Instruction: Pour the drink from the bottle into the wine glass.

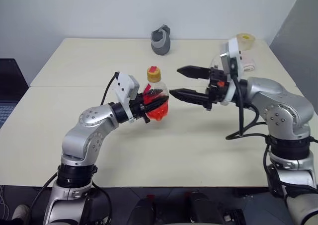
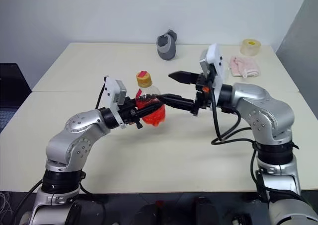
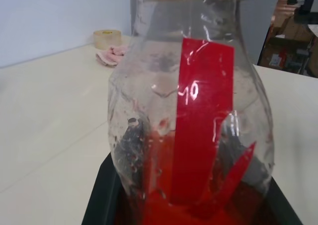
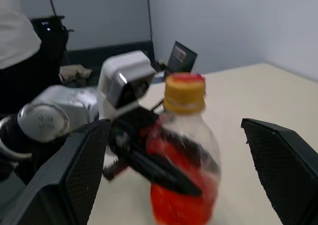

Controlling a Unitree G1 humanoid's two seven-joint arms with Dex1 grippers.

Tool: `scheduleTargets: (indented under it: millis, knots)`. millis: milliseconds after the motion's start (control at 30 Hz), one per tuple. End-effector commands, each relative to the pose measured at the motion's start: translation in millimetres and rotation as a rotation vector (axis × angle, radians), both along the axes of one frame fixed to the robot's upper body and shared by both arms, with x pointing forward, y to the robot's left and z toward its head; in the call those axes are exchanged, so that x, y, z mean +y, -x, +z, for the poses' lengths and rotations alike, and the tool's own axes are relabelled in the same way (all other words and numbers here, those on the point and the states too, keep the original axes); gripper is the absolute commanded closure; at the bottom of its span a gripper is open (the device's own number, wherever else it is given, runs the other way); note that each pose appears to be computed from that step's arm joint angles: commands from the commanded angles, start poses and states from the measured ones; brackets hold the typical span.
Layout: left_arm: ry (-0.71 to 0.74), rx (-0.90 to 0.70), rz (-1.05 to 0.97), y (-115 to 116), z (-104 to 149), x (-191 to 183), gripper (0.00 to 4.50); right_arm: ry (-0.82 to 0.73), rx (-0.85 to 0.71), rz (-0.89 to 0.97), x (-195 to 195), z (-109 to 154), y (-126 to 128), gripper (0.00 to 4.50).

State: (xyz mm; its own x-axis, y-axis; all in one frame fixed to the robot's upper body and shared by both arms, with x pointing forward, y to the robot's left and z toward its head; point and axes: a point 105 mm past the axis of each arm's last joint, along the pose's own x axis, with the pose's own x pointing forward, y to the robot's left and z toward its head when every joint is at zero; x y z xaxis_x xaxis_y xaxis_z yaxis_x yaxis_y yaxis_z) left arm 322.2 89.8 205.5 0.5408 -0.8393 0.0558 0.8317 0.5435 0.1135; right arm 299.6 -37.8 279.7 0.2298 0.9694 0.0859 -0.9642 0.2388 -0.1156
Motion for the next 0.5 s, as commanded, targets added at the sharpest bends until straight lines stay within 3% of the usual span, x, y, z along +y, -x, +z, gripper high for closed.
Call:
scheduleTargets:
  millis: [33,500]
  knots:
    - [0.021,-0.073,-0.041,3.9,17.1,-11.1,3.10,-0.039,-0.068,0.018,14.5,14.6,-0.3,0.02]
    - [0.015,-0.043,-0.108,21.6,10.5,-18.4,3.10,-0.062,-0.092,0.038,35.3,13.4,-13.8,0.02]
